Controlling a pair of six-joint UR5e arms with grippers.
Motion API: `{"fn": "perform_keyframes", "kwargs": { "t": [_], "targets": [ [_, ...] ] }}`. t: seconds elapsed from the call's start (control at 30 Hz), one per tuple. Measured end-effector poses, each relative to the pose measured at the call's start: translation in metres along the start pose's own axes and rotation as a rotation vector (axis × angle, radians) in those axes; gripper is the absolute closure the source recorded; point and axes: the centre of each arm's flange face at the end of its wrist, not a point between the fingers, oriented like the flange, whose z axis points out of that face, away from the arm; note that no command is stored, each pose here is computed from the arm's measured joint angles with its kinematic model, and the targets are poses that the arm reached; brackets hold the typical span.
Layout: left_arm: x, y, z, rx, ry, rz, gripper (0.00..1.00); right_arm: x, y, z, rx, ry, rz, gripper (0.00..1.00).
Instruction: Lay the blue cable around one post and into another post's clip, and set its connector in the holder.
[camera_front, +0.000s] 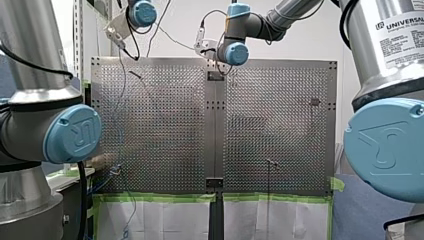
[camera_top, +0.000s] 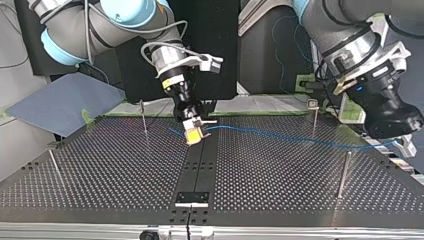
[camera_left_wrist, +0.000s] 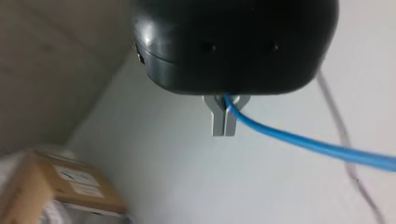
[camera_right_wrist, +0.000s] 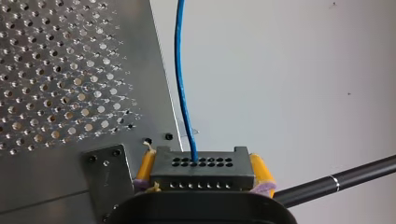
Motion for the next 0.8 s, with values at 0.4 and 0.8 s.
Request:
{"fn": "perform_keyframes", "kwargs": {
  "t": [0.4,0.8],
  "targets": [
    [0.045,0.061,0.014,-0.075,0.126,0.068,1.0,0.001,0.009,0.006,-0.007,0.021,-0.002,1.0],
    [0.055,0.08,0.053,-0.068,0.112,-0.013,1.0,-0.017,0.004,0.029,0.021,0.0,-0.004,1.0]
  ]
}}
